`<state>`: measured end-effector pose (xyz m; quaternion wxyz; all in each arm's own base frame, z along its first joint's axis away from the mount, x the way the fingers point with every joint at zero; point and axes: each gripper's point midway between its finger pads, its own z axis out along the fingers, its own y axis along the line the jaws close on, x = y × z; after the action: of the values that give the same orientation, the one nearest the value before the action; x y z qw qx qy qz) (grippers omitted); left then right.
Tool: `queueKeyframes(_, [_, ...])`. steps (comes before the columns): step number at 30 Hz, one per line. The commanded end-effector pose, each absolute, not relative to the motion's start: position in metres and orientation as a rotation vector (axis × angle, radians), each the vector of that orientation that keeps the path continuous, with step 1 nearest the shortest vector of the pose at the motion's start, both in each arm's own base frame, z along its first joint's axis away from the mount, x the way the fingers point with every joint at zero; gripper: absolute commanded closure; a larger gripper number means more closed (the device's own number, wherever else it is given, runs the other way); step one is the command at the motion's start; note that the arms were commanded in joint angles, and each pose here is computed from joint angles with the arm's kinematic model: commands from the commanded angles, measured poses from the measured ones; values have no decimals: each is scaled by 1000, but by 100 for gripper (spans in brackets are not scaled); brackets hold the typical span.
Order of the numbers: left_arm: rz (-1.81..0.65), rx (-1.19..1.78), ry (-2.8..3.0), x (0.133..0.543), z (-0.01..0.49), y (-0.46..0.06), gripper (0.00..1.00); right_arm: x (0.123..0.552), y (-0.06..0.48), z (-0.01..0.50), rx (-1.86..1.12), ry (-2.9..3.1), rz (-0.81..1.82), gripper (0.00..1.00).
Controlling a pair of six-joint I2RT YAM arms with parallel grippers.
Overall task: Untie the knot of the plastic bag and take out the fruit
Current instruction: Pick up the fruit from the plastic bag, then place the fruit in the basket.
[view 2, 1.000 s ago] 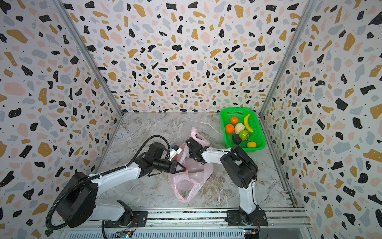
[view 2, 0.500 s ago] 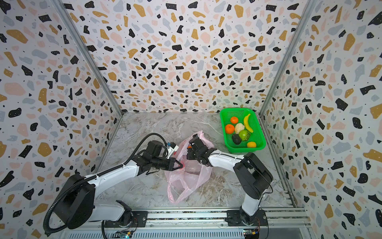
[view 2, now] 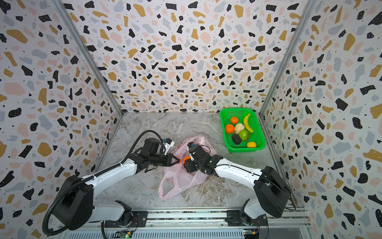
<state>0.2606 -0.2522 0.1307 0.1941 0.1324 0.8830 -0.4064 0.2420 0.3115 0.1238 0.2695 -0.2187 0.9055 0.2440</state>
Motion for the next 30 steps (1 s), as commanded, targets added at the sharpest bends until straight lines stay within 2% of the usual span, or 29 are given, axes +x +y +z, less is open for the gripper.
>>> queueKeyframes(1, [-1109,387,2449,270,139,-252,100,231,308,140,-689,2433,659,56])
queueKeyframes(19, [-1014,367,2497,273,128,-243,100,233,317,301,-760,2142,801,56])
queueKeyframes(24, [-996,364,2495,273,128,-241,100,268,285,333,-635,2088,798,55])
queueKeyframes(30, [-970,379,2497,274,128,-238,100,332,226,338,-450,2072,687,55])
